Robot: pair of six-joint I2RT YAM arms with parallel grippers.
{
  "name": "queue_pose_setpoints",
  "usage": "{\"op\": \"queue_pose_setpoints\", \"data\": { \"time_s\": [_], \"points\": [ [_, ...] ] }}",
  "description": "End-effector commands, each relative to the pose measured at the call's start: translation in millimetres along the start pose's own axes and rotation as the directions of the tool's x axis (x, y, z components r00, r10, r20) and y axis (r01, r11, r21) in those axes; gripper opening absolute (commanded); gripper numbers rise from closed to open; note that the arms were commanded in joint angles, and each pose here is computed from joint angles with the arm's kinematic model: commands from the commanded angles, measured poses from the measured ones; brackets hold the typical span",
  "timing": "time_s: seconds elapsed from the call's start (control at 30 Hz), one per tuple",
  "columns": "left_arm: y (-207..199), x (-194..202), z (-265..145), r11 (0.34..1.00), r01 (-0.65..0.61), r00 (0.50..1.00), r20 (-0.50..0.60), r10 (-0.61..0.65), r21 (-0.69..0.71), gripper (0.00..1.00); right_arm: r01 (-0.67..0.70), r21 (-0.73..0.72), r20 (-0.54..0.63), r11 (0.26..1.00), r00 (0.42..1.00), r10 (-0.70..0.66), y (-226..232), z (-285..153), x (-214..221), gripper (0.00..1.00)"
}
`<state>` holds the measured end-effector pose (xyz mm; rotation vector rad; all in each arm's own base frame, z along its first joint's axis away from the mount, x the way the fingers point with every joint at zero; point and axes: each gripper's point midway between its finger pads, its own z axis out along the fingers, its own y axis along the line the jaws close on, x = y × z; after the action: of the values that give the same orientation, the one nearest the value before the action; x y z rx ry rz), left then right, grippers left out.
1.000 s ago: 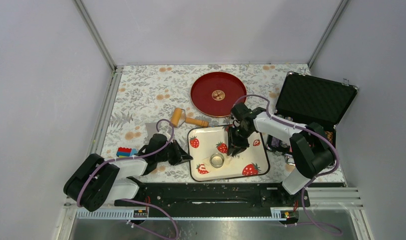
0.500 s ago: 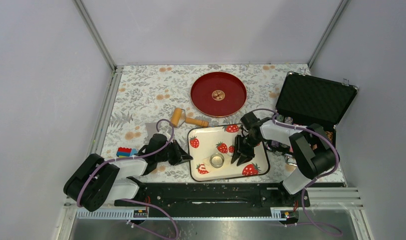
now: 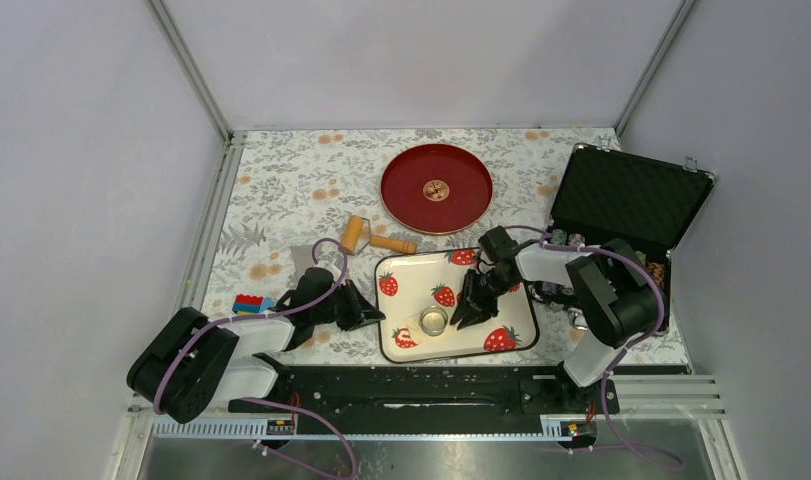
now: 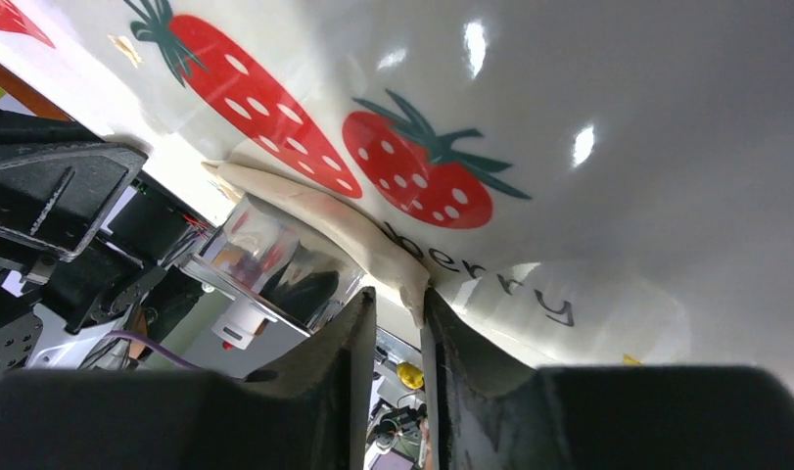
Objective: Roll out the dumpling wrappers from the dough
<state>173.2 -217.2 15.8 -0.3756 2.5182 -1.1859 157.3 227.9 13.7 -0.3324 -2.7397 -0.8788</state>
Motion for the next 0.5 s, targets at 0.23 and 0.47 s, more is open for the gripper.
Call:
{"op": "queue_pose_setpoints", "data": {
  "time_s": [0.23,0.47],
  "points": [
    [38.8,20.0,-4.4,0.991,0.024,0.999,-0.041,-0.03,-0.133,0.0,0.043,0.121,0.105,0.992,0.993,-0.055,-9.7,-2.0,-29.2,0.12],
    [38.6,19.9,-4.4,0.991,0.024,0.999,-0.041,-0.03,-0.133,0.0,0.087,0.137,0.135,0.987,0.985,-0.105,4.1,-16.3,-37.8,0.11]
  ]
}}
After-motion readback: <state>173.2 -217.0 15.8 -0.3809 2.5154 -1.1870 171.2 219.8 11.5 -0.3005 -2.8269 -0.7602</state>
